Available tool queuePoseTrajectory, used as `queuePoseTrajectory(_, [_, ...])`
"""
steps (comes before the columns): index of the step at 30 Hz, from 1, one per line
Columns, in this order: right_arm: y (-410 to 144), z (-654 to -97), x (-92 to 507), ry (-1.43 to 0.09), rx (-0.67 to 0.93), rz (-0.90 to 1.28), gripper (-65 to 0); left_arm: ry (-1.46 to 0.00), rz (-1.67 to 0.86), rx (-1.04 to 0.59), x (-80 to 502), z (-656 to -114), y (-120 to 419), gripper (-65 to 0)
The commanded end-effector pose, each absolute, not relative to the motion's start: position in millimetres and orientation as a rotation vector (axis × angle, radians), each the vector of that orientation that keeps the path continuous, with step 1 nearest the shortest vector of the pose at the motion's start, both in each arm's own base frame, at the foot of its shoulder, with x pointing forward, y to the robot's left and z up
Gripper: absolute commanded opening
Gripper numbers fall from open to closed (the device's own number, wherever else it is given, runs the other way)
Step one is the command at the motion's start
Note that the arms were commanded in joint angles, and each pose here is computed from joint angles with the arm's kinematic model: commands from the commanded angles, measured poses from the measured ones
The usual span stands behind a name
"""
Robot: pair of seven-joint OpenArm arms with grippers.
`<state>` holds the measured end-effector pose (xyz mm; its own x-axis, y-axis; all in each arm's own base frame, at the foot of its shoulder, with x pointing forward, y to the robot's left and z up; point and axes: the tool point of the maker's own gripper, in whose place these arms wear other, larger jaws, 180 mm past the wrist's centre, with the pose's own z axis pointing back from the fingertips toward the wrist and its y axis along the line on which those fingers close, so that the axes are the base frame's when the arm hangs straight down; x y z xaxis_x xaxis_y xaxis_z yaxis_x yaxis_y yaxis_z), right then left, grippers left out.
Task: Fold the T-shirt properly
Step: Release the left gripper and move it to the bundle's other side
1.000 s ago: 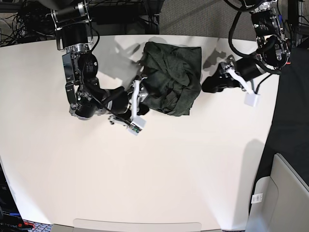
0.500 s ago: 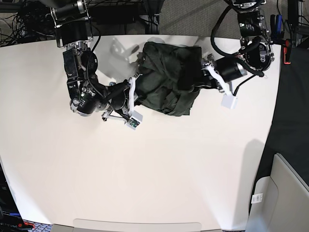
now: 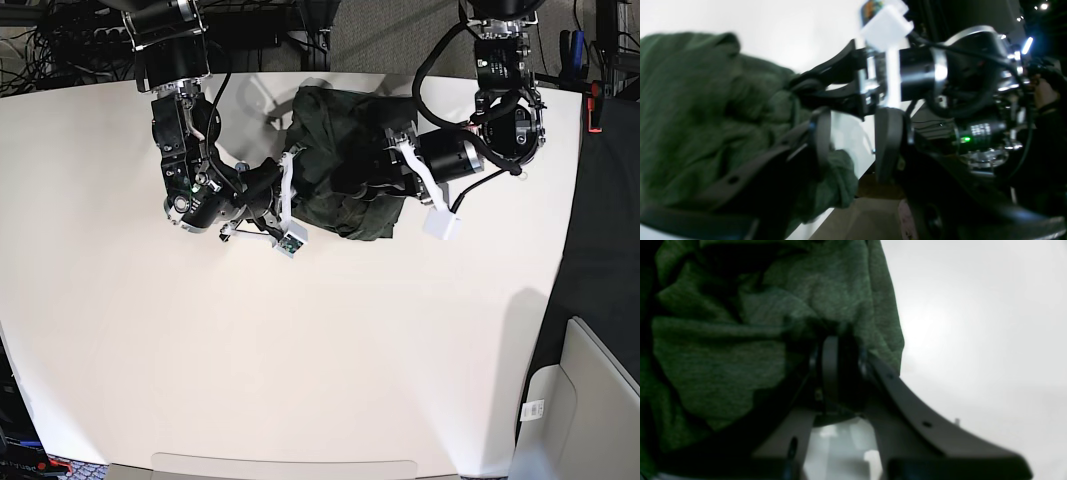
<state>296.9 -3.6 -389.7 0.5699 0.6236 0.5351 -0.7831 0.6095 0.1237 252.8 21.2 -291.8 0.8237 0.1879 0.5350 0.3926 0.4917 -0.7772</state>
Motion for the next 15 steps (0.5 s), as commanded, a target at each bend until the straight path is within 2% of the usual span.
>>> queuePoseTrajectory(1, [-0.1,-378.8,306.1,-0.514,0.374,0.855,-59.6,-0.626,-0.156,-1.110,251.5,-280.4,13.9,-44.4])
queuePoseTrajectory(7, [0.6,-377.0,309.5,-0.519,0.375,0.851,-59.7,-0.534,-0.136,-1.117,247.7,-305.1,5.2,-44.4])
queuePoseTrajectory(15, [0.2,-376.9,309.7,-0.520,0.375,0.849,-59.7,-0.425,-0.111,-0.913,243.8,-361.3,41.7,-44.6])
